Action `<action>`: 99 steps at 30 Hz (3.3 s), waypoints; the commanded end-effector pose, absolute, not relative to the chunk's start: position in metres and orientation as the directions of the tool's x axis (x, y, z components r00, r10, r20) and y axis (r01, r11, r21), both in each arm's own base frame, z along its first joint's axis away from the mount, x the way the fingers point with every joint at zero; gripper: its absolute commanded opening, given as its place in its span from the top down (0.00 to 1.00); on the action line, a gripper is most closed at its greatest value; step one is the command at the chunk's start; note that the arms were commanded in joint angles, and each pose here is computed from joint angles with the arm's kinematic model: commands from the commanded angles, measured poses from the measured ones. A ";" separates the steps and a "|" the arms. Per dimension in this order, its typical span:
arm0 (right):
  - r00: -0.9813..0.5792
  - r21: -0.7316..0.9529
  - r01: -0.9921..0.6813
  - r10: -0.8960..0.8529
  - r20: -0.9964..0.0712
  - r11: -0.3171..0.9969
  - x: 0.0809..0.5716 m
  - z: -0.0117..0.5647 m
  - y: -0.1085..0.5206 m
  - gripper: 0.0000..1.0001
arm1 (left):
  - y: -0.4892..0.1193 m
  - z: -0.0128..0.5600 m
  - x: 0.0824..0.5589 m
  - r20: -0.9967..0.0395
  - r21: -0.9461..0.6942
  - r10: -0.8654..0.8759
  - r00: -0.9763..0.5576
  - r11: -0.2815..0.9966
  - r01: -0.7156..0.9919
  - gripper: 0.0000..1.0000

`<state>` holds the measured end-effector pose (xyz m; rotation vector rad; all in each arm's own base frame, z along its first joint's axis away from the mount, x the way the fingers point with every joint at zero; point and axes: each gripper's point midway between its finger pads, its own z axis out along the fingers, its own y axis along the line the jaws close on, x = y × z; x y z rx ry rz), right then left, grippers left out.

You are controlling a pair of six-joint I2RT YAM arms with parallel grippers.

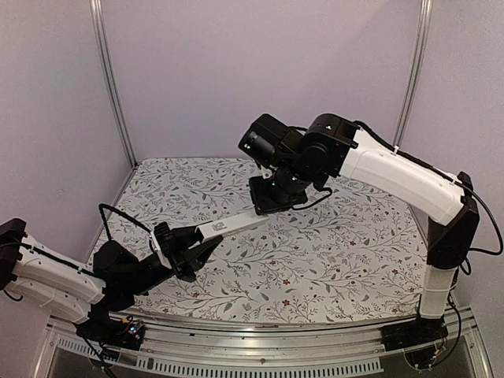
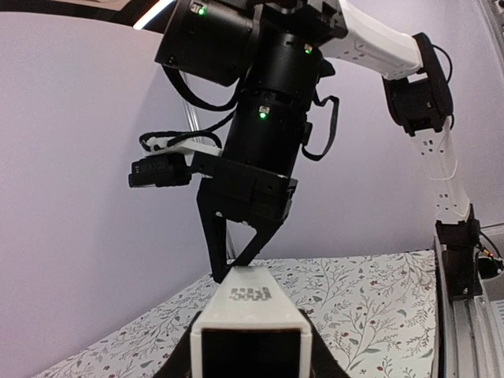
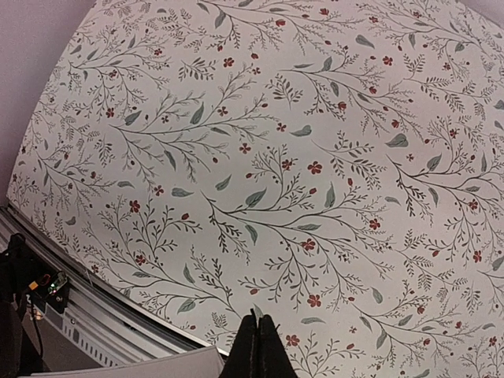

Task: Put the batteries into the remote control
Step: Pass from the left arm to the right

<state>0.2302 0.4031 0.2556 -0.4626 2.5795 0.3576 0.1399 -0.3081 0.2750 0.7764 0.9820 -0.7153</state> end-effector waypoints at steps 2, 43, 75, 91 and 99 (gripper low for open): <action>-0.814 0.226 -0.444 -0.286 -0.505 0.867 0.210 0.257 0.431 1.00 | -0.303 0.289 0.136 -0.890 0.217 -0.229 0.394 0.546 0.809 1.00; 0.514 -0.666 -0.724 -0.502 -0.695 0.180 0.168 0.342 0.398 0.15 | -0.309 0.316 0.171 -0.946 -0.201 -0.325 -0.007 0.568 0.798 1.00; 0.594 -0.878 -0.440 -0.672 -0.444 0.191 0.218 0.289 0.436 0.74 | -0.308 0.318 0.171 -0.942 -0.217 -0.336 -0.020 0.559 0.801 1.00; 0.558 -0.828 -0.490 -0.631 -0.538 0.273 0.217 0.302 0.436 0.91 | -0.300 0.320 0.174 -0.938 -0.197 -0.345 0.023 0.589 0.784 0.40; 0.467 -0.710 -0.640 -0.584 -0.664 0.296 0.214 0.293 0.429 0.92 | -0.283 0.329 0.176 -0.945 -0.136 -0.312 0.099 0.650 0.747 0.00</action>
